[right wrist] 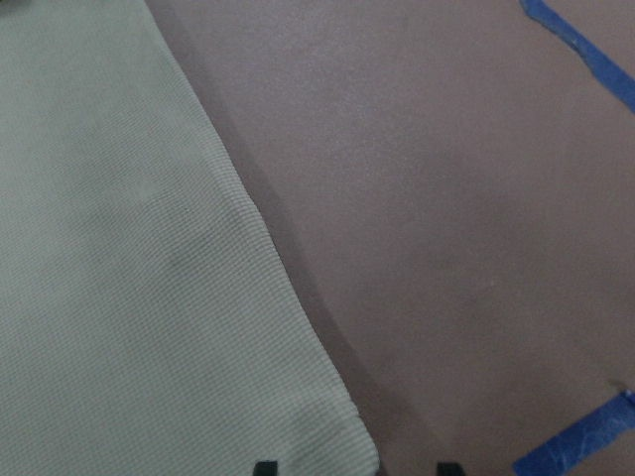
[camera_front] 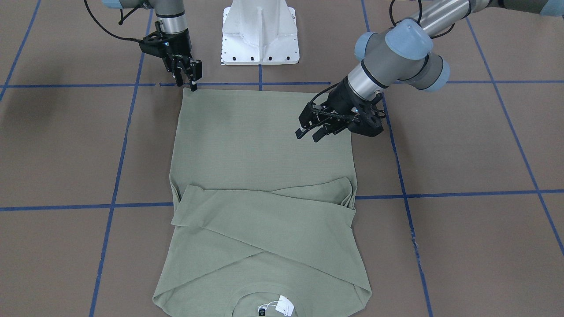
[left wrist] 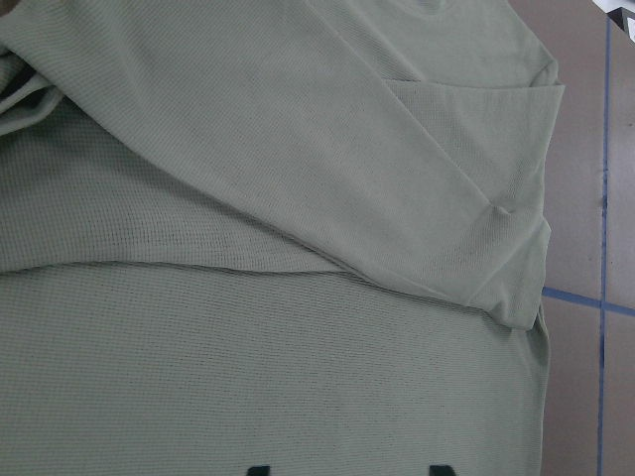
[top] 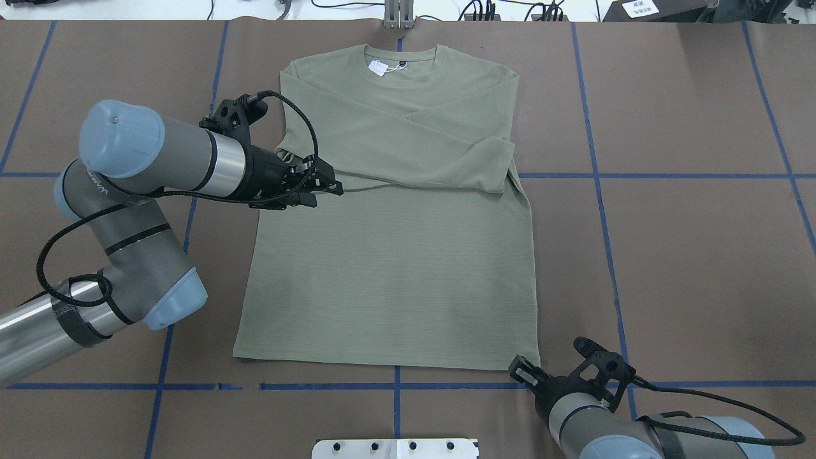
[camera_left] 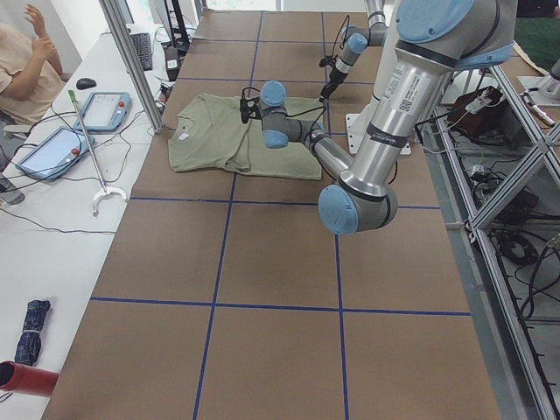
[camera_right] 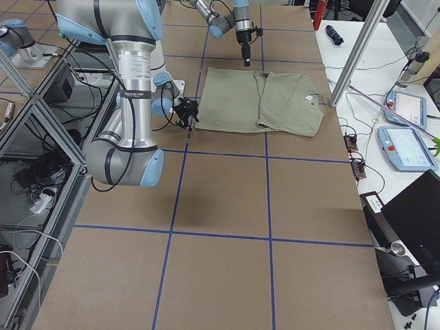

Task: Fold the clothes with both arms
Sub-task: 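Move both grippers to the corners of the shirt hem nearest the robot, then grasp the two hem corners with the left and right grippers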

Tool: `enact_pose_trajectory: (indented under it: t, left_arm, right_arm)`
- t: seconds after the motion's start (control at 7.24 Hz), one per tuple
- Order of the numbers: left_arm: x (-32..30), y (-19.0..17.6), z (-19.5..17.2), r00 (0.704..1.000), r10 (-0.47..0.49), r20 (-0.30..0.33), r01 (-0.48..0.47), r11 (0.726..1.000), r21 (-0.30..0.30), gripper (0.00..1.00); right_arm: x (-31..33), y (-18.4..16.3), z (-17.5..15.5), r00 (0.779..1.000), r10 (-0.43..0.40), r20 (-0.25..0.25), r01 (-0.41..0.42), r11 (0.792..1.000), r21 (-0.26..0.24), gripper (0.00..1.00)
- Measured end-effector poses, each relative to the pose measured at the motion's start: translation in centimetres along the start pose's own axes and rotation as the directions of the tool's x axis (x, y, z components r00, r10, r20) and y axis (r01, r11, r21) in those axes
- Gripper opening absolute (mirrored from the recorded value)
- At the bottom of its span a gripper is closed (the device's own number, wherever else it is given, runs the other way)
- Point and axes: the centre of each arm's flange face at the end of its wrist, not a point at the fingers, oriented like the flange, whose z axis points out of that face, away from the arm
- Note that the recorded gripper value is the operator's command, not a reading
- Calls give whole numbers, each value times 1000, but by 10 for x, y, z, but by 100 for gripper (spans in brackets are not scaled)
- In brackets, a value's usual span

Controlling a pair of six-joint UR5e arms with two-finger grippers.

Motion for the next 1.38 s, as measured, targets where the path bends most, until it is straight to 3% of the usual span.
enact_pose_trajectory:
  t: [0.55,0.83,1.11,1.38]
  left_arm:
    - [-7,0,-1,1000,-15,8,15,1000,1,64]
    - [-26,17,-4,989,-143,29,143,989,26,64]
    - [-54,70,-5,965,-227,133,219,973,76,63]
    - [-71,135,21,911,-297,285,281,955,95,60]
  right_arm:
    - [-1,-5,-5,1000,4,3,-4,1000,2,0]
    - [-7,-9,-18,1000,13,17,-13,1000,-5,0]
    - [-12,-11,-27,999,19,28,-19,1000,-13,0]
    - [-13,-11,-30,999,22,32,-21,1000,-17,0]
